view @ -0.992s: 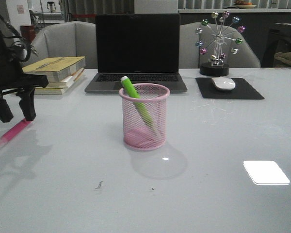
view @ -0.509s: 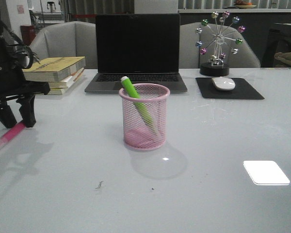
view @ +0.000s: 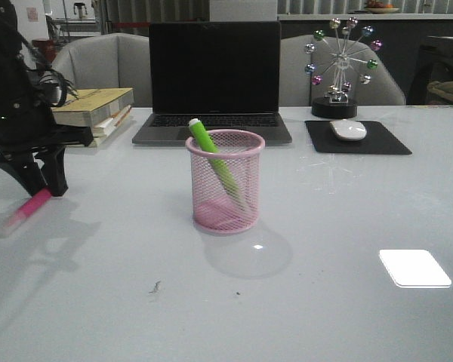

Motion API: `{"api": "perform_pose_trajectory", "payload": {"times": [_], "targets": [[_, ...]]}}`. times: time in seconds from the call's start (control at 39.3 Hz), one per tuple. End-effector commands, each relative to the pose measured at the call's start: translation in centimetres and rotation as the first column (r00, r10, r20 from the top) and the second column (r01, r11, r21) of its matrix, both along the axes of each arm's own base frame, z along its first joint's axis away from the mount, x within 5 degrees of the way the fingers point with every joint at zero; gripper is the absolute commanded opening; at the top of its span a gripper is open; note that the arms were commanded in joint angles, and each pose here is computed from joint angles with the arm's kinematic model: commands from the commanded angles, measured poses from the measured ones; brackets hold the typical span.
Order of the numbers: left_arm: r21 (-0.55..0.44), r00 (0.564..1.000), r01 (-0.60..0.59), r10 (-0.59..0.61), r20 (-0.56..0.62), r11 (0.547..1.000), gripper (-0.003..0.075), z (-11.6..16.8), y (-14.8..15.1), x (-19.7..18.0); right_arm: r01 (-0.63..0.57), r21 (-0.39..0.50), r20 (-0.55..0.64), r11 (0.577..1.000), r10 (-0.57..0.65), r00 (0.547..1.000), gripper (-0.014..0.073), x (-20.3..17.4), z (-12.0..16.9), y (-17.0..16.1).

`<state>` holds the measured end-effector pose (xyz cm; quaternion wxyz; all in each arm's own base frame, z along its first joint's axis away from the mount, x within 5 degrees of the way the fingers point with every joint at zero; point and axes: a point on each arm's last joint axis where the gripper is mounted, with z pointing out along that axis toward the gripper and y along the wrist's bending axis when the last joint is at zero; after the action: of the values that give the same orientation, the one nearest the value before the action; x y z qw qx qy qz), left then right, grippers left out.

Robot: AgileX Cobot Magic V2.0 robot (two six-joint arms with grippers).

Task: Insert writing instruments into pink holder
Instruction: 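Close the left gripper on the pink highlighter and lift it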

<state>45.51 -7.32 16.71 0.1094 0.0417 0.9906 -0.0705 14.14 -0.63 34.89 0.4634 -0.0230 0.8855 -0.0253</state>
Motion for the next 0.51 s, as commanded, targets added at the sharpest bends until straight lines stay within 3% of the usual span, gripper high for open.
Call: {"api": "perform_pose_trajectory", "payload": {"times": [0.0,0.1,0.23,0.36,0.48], "targets": [[-0.040,0.986,0.019,-0.012,0.165,0.999,0.0099,5.9,-1.1,0.5,0.011,-0.019,0.086,1.000,-0.010,0.996,0.0383,0.3,1.3,-0.2],[-0.046,0.959,0.047,-0.032,0.282,0.998,0.0099,9.0,-1.7,0.8,0.011,-0.019,0.086,1.000,-0.010,0.996,0.0383,0.3,1.3,-0.2],[-0.066,0.895,0.059,-0.023,0.446,0.996,0.0099,13.7,-2.2,0.4,0.011,-0.019,0.086,1.000,-0.010,0.996,0.0383,0.3,1.3,-0.2],[-0.082,0.806,0.084,-0.019,0.591,0.993,0.0099,17.9,-2.9,-0.7,0.011,-0.019,0.086,1.000,-0.010,0.996,0.0383,0.3,1.3,-0.2],[-0.017,0.684,0.181,-0.114,0.721,0.983,0.0099,21.6,-4.5,-2.4,0.011,-0.019,0.086,1.000,-0.010,0.996,0.0383,0.3,1.3,-0.2]]}}
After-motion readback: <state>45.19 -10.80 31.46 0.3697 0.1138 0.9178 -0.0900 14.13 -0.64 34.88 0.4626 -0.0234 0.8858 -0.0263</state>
